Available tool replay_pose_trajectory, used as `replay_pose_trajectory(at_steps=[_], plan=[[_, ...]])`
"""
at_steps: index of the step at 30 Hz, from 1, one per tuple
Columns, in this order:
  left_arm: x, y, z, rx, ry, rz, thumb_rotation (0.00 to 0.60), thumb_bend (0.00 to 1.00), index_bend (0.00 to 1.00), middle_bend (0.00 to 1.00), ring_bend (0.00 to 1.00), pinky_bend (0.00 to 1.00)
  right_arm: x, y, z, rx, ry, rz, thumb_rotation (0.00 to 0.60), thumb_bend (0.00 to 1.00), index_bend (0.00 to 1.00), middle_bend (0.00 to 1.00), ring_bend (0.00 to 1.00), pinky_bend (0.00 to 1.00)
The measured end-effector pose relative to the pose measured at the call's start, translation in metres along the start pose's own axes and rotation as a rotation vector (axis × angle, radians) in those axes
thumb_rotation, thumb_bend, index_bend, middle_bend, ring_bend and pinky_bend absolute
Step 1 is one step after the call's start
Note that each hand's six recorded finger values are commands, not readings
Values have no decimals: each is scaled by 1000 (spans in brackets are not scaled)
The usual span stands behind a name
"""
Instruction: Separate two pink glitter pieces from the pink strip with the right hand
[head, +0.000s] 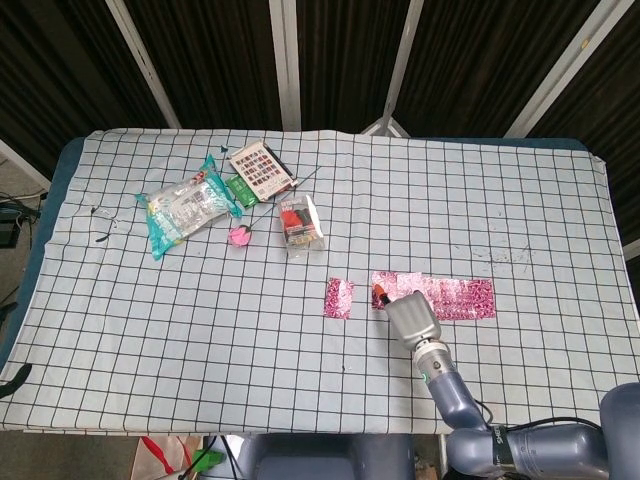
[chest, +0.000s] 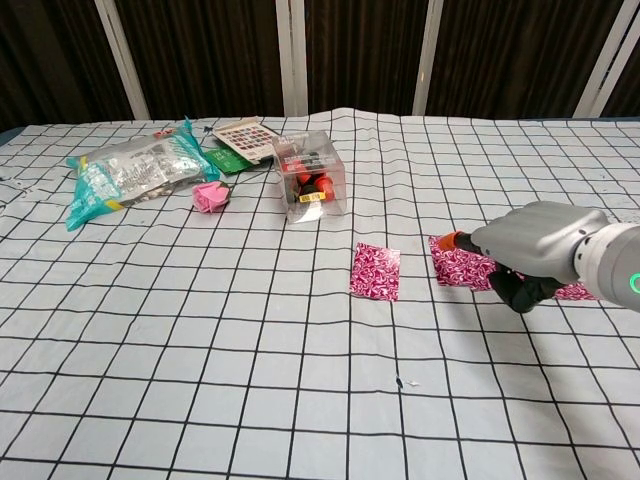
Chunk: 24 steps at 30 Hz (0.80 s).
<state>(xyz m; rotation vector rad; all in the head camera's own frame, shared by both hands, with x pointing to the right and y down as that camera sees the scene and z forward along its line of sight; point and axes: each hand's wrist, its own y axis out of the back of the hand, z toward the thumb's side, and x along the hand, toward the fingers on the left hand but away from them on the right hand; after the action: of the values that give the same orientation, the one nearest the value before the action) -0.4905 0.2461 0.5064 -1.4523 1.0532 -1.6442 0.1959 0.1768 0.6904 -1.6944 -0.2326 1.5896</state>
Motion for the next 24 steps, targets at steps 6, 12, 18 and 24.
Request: replay_pose_trajectory(at_steps=[6, 12, 18, 24], plan=[[1, -1, 0, 4, 2, -2, 600, 347, 164, 2, 0, 86, -3, -8, -3, 6, -4, 21, 600, 777, 91, 793, 773, 416], [1, 0, 0, 3, 7, 2, 600, 347, 164, 2, 0, 86, -4, -15, -6, 12, -9, 38, 600, 777, 90, 793, 773, 416], [1, -1, 0, 4, 5, -1, 600, 348, 164, 3, 0, 86, -2, -18, -7, 17, -9, 46, 600, 777, 90, 793, 773, 416], [0, 0, 0, 2, 7, 4, 600, 347, 164, 2, 0, 86, 2, -23, -8, 21, -5, 56, 600, 777, 90, 793, 773, 416]])
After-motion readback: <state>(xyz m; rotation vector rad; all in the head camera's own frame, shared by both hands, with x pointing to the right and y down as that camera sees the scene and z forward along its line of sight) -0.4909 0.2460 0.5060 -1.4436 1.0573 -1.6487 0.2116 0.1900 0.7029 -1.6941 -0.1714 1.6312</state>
